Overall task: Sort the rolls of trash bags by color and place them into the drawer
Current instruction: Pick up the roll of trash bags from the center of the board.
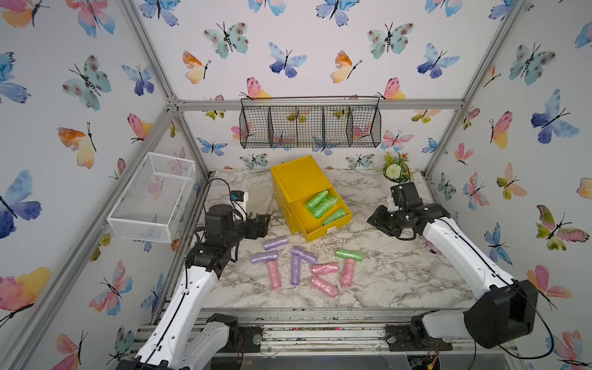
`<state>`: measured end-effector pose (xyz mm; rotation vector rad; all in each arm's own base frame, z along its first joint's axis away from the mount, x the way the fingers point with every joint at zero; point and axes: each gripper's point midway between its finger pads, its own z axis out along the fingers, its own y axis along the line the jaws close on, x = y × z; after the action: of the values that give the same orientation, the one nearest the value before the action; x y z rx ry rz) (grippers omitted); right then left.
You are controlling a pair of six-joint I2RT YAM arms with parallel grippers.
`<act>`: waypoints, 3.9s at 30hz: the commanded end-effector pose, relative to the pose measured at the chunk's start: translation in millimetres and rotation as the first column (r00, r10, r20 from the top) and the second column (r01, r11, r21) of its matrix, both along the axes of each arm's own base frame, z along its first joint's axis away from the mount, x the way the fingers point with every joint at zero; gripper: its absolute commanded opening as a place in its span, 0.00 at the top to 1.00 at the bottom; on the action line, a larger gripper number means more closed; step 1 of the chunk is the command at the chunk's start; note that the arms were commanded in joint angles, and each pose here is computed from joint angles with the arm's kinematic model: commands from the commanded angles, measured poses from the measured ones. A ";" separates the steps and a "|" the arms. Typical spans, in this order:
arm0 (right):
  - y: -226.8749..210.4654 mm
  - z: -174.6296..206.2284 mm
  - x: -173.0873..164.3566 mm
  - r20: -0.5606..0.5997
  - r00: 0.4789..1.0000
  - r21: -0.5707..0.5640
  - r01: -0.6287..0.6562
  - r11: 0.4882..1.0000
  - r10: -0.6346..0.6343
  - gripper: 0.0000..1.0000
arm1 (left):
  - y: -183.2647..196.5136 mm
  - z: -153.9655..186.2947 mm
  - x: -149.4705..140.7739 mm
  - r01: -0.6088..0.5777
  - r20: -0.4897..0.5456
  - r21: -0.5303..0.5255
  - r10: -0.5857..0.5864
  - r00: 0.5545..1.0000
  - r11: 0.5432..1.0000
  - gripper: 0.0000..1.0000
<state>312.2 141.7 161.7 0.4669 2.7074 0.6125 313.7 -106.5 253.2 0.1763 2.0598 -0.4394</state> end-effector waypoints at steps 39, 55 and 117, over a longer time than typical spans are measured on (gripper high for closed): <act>-136.0 54.3 6.7 0.107 0.949 0.198 0.271 0.942 -0.296 0.49 | -342.2 -70.0 -113.3 0.727 -0.283 0.583 -0.748 0.600 0.362 0.08; -160.4 83.8 6.0 0.174 0.913 0.149 0.346 0.926 -0.369 0.49 | -373.6 -146.0 -76.0 0.731 -0.405 0.639 -0.702 0.586 0.242 0.07; -161.5 80.2 5.6 0.177 0.911 0.161 0.348 0.924 -0.373 0.48 | -386.2 -201.1 -38.7 0.745 -0.497 0.645 -0.647 0.578 0.170 0.89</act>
<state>320.1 -20.8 235.6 0.8805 2.3283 0.6770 286.4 -479.9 52.2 1.7987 2.0189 0.1184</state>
